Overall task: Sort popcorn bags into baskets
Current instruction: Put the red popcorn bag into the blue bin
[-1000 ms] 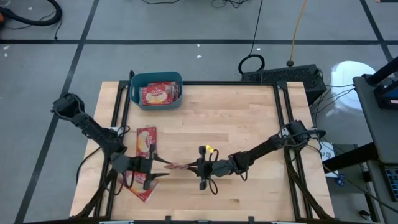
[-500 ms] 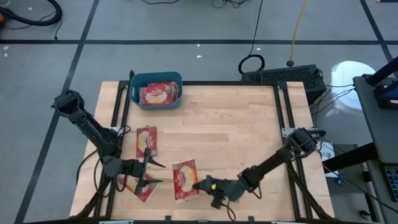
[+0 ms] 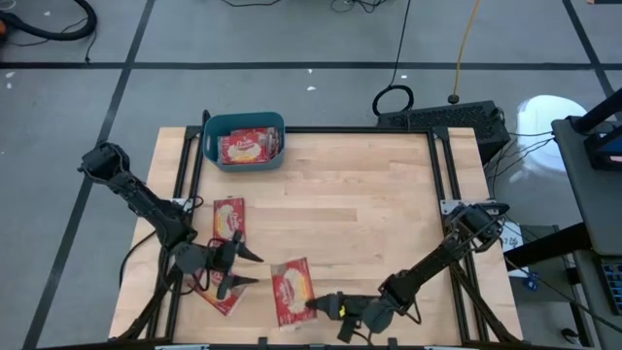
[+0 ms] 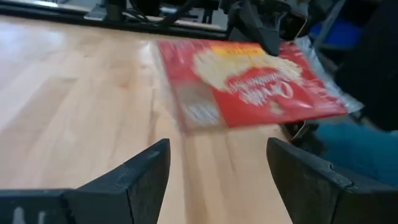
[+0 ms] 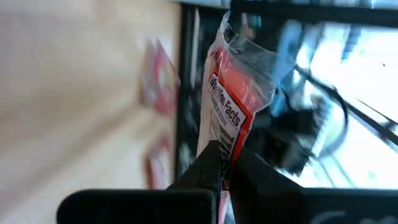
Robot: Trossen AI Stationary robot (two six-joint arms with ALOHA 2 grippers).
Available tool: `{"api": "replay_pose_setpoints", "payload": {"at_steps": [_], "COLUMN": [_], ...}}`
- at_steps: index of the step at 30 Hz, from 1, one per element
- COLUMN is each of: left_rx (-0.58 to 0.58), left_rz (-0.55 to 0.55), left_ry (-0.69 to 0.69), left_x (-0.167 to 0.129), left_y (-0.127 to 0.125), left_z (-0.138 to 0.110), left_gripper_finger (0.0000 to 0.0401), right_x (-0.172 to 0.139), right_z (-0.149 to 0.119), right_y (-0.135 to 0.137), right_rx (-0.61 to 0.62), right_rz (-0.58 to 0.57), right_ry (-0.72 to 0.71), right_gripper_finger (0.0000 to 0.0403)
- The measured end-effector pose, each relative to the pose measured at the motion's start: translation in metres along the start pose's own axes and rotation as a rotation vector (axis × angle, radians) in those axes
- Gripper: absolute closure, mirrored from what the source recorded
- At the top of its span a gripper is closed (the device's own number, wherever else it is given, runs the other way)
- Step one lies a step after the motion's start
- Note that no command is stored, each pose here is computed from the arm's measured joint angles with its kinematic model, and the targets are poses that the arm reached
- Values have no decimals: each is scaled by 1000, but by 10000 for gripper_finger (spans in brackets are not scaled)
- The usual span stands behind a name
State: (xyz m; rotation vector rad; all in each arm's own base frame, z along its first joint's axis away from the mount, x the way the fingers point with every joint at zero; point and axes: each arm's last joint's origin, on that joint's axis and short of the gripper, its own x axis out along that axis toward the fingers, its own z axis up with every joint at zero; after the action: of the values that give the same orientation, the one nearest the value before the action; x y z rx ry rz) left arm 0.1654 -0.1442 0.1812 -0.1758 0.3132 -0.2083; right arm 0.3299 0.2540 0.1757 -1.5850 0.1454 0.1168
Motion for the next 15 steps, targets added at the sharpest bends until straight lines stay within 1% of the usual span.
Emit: {"api": "replay_pose_setpoints", "payload": {"at_steps": [4,6,8,12,15], "left_rx": [-83,-149,-220,-287,-346], "left_rz": [-2,-14,-29,-63,-33], "left_ry": [-32,-83,-152,-275,-299], "left_x": [1,1,2,3,7], "left_y": [0,0,1,7,17], "left_z": [4,10,18,34,39], "left_gripper_finger": [130,130,130,130,130], "right_x": [0,-1,-1,4,7], "right_z": [-5,-8,-10,-15,-19], "right_y": [-3,-4,-5,-12,-16], "right_rx": [-127,-211,-288,-343,-387], "right_rz": [-20,-13,-6,-28,-43], "right_ry": [204,311,375,370,378], "right_gripper_finger": [399,399,399,399,399]}}
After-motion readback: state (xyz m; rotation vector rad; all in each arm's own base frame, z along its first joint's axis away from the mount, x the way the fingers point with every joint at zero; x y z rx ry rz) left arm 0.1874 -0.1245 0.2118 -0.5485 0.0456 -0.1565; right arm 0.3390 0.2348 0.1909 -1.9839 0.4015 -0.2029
